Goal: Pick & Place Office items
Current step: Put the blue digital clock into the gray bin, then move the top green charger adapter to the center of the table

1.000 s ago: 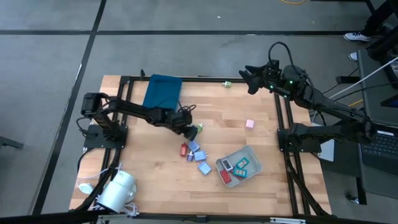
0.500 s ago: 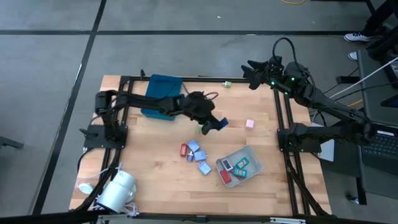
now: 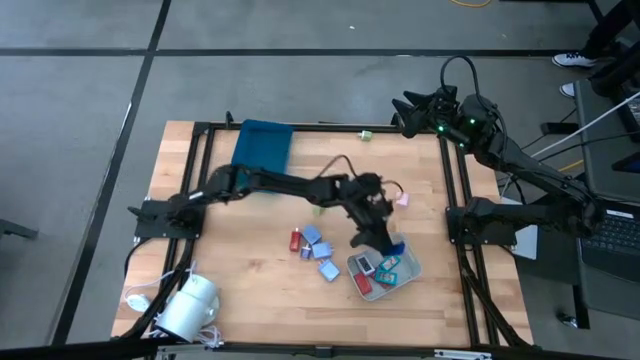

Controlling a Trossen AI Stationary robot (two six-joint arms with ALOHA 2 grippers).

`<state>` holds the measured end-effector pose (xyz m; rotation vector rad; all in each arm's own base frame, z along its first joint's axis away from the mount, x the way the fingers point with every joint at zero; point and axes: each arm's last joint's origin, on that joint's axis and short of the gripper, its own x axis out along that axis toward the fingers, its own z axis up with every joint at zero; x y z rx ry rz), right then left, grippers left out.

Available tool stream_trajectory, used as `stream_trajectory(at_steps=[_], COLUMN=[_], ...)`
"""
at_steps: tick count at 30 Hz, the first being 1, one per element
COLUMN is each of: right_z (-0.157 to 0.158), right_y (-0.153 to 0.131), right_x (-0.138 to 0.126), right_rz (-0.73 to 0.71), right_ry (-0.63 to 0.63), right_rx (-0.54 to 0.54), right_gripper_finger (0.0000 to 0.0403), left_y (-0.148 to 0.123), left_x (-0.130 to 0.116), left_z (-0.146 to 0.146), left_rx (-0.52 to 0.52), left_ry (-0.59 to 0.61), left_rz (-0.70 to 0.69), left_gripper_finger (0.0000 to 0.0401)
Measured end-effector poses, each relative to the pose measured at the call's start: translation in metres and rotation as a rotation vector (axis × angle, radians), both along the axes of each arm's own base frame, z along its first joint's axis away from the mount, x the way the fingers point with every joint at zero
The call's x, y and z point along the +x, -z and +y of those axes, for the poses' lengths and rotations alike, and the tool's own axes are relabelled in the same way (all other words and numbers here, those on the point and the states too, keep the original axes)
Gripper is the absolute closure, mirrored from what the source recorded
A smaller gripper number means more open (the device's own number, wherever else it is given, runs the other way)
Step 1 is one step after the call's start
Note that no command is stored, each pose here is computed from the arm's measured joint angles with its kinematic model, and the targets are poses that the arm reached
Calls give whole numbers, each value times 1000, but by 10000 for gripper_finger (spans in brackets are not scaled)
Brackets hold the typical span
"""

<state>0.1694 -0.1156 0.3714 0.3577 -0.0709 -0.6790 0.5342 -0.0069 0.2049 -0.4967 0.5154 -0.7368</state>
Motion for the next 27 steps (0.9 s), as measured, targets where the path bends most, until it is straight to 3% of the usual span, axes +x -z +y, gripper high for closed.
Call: stream_trajectory(at_steps=[9,14,21,27], right_z=[0,0,0,-2], right_y=[3,4,4,-3], right_x=[0,0,0,-2], right_rz=[10,2,-1,-51], right_ry=[-1,0,1,116], right_rx=[44,58,62,15], right_gripper_finger=[117,117,117,117], left_y=[47,48,47,36], left_x=[6,5,6,13], left_z=[-36,-38,-30,1], left_rx=[5,-2,-11,-65], left_ry=[160,185,161,71], left_rz=[138,144,156,99], left_gripper_finger=[255,209,134,116])
